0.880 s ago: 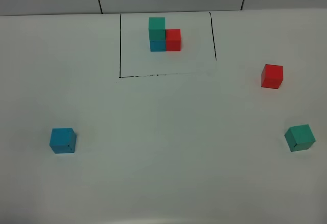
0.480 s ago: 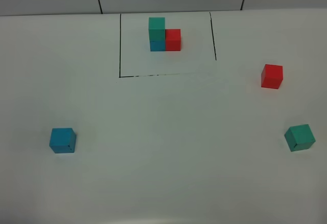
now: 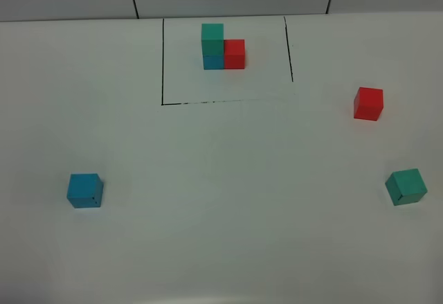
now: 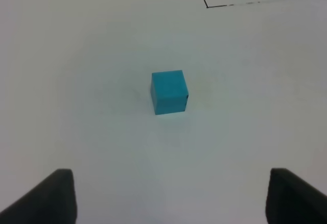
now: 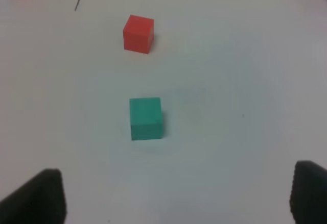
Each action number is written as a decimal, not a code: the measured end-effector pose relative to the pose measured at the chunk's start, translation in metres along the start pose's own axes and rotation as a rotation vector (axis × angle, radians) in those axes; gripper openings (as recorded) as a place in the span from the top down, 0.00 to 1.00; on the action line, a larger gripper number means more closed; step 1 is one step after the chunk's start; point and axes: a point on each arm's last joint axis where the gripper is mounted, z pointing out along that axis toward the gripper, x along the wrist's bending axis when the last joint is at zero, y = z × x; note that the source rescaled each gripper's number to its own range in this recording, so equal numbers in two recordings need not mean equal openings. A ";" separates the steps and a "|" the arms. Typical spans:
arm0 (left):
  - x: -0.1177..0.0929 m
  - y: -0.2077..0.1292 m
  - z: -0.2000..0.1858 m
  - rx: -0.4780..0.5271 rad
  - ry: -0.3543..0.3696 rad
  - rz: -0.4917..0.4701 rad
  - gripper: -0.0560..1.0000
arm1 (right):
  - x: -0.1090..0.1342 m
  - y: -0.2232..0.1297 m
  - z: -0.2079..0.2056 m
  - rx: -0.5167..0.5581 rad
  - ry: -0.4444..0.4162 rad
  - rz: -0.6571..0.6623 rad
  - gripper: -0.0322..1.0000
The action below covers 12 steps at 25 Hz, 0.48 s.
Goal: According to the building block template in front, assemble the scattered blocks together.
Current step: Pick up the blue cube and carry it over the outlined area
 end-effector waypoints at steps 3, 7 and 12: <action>0.000 0.000 0.000 0.000 0.000 0.000 0.28 | 0.000 0.000 0.000 0.000 0.000 0.000 0.22; 0.000 0.000 0.000 0.000 0.000 0.000 0.28 | 0.000 0.000 0.000 0.000 0.000 0.000 0.22; 0.000 0.003 0.000 -0.005 0.000 0.000 0.28 | 0.000 0.000 0.000 0.000 0.000 0.001 0.22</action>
